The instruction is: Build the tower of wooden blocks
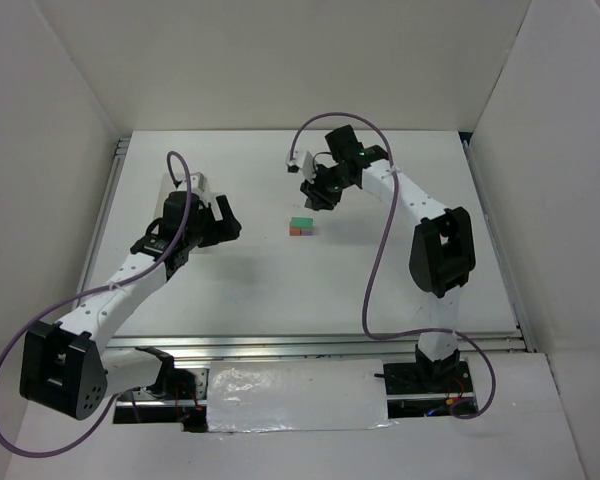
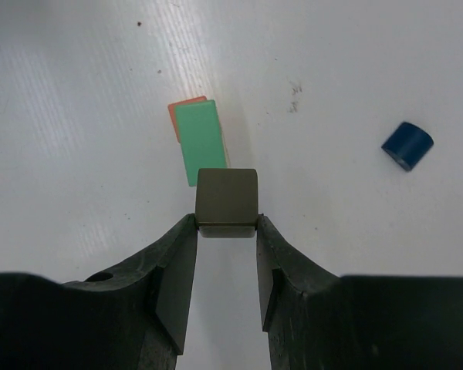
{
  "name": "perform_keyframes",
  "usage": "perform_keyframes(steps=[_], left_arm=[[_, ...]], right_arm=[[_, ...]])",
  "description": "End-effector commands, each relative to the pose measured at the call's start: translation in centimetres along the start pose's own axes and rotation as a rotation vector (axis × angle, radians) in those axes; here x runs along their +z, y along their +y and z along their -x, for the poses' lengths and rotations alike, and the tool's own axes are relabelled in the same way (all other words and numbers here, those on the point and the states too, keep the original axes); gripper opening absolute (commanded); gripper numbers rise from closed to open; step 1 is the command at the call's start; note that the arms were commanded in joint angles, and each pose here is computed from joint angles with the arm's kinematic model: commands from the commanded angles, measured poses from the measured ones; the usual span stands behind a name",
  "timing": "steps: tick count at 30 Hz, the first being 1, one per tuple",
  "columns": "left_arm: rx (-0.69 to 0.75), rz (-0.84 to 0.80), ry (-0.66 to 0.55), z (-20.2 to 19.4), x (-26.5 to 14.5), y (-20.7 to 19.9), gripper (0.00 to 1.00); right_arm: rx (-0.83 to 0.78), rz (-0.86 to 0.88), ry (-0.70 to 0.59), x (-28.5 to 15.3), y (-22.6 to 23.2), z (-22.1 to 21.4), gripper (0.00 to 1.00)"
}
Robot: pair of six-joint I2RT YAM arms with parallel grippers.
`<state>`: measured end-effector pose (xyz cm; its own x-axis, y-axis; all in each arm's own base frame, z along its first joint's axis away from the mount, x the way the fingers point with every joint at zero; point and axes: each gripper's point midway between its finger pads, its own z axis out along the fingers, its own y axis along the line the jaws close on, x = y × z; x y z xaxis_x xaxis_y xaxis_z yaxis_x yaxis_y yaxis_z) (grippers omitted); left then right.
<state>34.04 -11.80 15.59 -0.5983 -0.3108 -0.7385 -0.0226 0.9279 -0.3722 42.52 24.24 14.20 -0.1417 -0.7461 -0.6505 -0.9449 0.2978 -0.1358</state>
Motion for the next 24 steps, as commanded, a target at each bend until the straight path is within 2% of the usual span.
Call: perform_keyframes(steps=[1, 12, 24], left_arm=[[0.042, -0.026, -0.028, 0.5, -0.7, -0.5, 0.99], [0.071, -0.022, -0.019, 0.4, -0.8, -0.3, 0.99], [0.075, -0.029, -0.016, 0.1, -0.6, -0.3, 0.99]], right_arm=[[-0.118, 0.108, 0.021, 0.6, 2.4, 1.2, 0.34], [-0.159, 0.058, 0.136, 4.2, 2.1, 0.4, 0.35], [-0.172, 0.040, 0.162, 5.2, 1.5, -0.4, 0.36]])
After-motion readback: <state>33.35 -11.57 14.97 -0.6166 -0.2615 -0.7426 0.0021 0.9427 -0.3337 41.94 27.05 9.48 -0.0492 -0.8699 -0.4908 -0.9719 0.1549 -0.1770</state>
